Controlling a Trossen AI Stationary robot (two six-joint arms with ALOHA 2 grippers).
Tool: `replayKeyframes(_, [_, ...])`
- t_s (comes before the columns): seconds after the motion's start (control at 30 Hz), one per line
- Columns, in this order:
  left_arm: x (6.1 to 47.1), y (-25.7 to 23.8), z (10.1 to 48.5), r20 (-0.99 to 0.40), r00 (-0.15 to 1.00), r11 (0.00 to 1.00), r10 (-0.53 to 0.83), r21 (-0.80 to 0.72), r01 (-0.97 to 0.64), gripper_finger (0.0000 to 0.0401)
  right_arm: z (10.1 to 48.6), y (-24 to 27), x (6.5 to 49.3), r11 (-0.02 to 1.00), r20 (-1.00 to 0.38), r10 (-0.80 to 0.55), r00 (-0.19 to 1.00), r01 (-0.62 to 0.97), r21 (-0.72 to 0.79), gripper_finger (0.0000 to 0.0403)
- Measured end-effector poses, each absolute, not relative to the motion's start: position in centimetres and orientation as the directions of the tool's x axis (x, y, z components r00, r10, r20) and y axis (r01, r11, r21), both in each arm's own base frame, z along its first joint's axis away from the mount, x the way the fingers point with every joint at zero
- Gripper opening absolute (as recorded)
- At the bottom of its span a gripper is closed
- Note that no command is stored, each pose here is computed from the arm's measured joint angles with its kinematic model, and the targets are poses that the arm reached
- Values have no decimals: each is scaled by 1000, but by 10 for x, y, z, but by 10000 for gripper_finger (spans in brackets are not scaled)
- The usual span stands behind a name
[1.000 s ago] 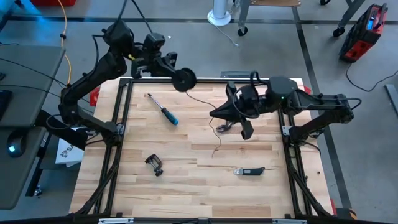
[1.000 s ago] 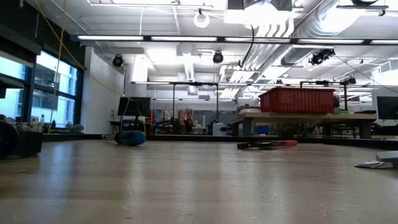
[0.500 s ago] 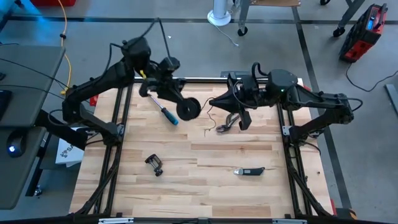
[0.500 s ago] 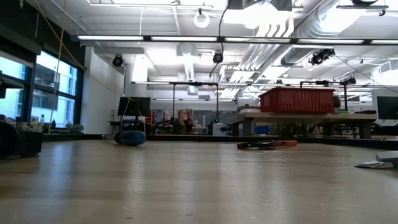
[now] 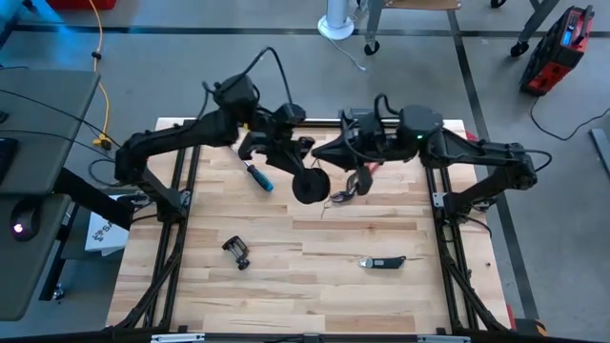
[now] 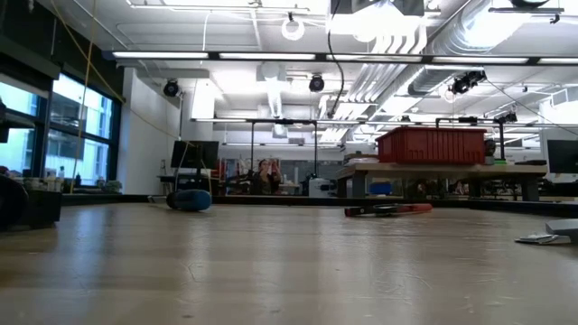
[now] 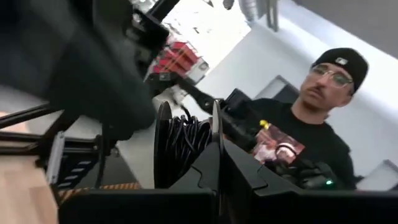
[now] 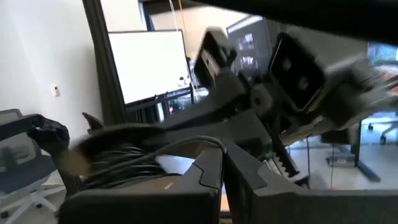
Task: Coil cords
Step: Coil the black wire onto the black spool
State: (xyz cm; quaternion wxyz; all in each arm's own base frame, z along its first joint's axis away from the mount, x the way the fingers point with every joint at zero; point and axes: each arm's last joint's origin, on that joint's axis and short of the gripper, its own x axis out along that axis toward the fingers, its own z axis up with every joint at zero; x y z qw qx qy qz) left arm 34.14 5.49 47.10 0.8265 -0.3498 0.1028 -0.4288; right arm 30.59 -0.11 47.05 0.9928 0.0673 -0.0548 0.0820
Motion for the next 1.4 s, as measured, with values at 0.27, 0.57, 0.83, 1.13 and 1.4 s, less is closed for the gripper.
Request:
replayKeyframes(0.27, [359, 51, 464, 178, 561, 314, -808, -676, 667, 1, 462, -1, 316, 960, 86, 173, 981, -187, 208, 0])
replayKeyframes(0.57, [352, 48, 478, 260, 517, 315, -815, -550, 774, 1, 464, 0, 316, 915, 107, 189, 976, -215, 342, 28])
replayKeyframes(0.83, [349, 52, 484, 327, 554, 331, -766, -539, 775, 1, 464, 6, 317, 946, 115, 142, 983, -169, 276, 157])
replayKeyframes(1.13, [333, 55, 499, 403, 478, 260, -781, -485, 835, 1, 463, 8, 316, 927, 102, 133, 986, -161, 340, 168])
replayKeyframes(1.4, [320, 53, 525, 502, 450, 252, -739, -415, 875, 1, 453, 6, 325, 925, 49, 144, 988, -152, 348, 167])
